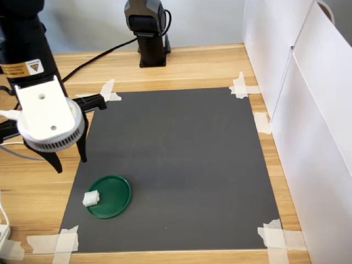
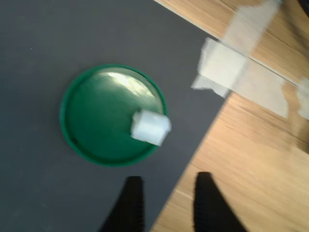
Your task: Grasp a white terminal and put it in the green lid.
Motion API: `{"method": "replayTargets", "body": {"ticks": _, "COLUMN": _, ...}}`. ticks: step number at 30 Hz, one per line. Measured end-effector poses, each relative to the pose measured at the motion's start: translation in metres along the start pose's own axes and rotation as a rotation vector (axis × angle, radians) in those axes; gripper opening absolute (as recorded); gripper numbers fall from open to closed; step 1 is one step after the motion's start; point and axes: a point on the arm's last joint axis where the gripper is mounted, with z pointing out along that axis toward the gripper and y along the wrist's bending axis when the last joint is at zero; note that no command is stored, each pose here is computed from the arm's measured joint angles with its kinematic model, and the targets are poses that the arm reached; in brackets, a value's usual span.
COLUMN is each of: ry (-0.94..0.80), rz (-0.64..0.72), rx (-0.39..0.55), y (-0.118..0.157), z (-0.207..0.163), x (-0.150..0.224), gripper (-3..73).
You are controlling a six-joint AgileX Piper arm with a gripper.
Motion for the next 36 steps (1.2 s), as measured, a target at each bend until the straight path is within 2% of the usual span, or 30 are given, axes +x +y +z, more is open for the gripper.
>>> {"method": "replayTargets", "body": {"ticks": 6, "ry": 0.004, "rz": -0.029, "rx": 0.017, "y": -0.011, "z": -0.002, "x": 0.010, "gripper": 5.1}}
{"method": "replayTargets", "body": {"ticks": 7, "ry": 0.003, "rz": -0.038, "rx": 0.016, "y": -0.011, "z": -0.002, "x": 0.010, "gripper": 2.2}}
{"method": "replayTargets", "body": {"ticks": 10, "ry": 0.012, "rz": -0.130, "rx": 0.000, "y": -0.009, "z": -0.002, "x": 0.011, "gripper": -1.7}}
{"method": "replayTargets", "body": {"ticks": 15, "ry": 0.067, "rz": -0.313, "rx": -0.086, "y": -0.006, "z": 0.014, "x": 0.017, "gripper": -1.4}}
{"method": "replayTargets", "body": {"ticks": 20, "ry": 0.100, "rz": -0.466, "rx": -0.116, "y": -0.008, "z": 0.030, "x": 0.022, "gripper": 6.8}}
{"method": "replayTargets", "body": {"ticks": 26, "ry": 0.143, "rz": -0.585, "rx": -0.142, "y": -0.011, "z": 0.056, "x": 0.029, "gripper": 32.4}}
{"method": "replayTargets", "body": {"ticks": 28, "ry": 0.133, "rz": -0.590, "rx": -0.133, "y": -0.013, "z": 0.068, "x": 0.029, "gripper": 47.0}}
{"method": "replayTargets", "body": {"ticks": 29, "ry": 0.130, "rz": -0.598, "rx": -0.135, "y": -0.013, "z": 0.074, "x": 0.030, "gripper": 50.9}}
{"method": "replayTargets", "body": {"ticks": 32, "ry": 0.132, "rz": -0.630, "rx": -0.149, "y": -0.012, "z": 0.084, "x": 0.031, "gripper": 55.7}}
{"method": "replayTargets", "body": {"ticks": 36, "ry": 0.135, "rz": -0.671, "rx": -0.166, "y": -0.007, "z": 0.096, "x": 0.028, "gripper": 56.9}}
